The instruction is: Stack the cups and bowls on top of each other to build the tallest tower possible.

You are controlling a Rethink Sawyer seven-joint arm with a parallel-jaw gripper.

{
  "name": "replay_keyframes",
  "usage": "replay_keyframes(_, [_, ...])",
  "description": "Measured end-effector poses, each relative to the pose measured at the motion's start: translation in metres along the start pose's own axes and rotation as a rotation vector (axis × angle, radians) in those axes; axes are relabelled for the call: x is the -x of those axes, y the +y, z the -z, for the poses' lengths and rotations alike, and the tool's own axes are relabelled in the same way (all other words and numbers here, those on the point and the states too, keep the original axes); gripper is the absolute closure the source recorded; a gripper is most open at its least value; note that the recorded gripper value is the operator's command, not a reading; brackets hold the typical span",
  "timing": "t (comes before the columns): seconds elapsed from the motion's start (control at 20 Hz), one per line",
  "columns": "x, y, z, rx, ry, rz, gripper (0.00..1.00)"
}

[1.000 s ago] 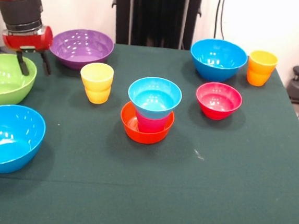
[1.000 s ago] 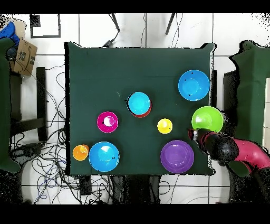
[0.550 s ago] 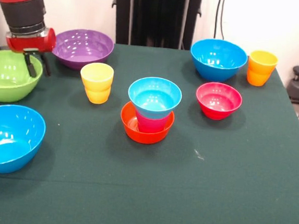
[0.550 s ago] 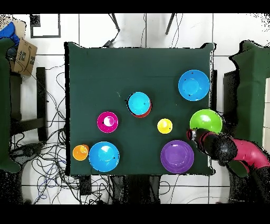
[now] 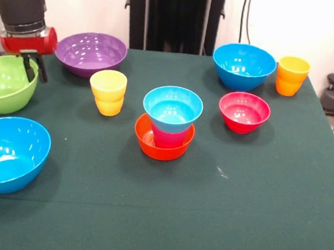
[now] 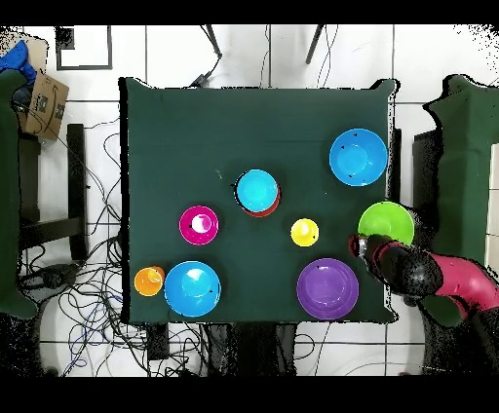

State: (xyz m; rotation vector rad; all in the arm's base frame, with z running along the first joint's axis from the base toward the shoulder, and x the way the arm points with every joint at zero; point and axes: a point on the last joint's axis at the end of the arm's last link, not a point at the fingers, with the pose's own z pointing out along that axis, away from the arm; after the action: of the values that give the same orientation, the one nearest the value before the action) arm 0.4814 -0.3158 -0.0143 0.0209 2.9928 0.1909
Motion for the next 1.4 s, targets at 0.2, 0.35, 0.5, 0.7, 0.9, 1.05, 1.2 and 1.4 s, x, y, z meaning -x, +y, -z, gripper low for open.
replay_keyframes(0.2, [-0.001,-0.003,0.009,-0.031,0.003,0.028,1.00])
replay_keyframes(0.35, [-0.001,-0.006,0.017,-0.052,0.003,0.040,1.00])
replay_keyframes(0.5, [-0.002,-0.009,0.033,-0.085,0.006,0.057,1.00])
replay_keyframes(0.7, [-0.003,-0.007,0.047,-0.105,0.012,0.069,1.00])
replay_keyframes(0.9, [-0.001,0.002,0.071,-0.108,0.016,0.059,1.00])
replay_keyframes(1.05, [0.006,0.013,0.096,-0.114,0.019,0.046,1.00])
replay_keyframes(1.2, [0.014,0.024,0.117,-0.123,0.025,0.035,1.00])
replay_keyframes(1.4, [0.032,0.040,0.144,-0.141,0.031,0.028,1.00])
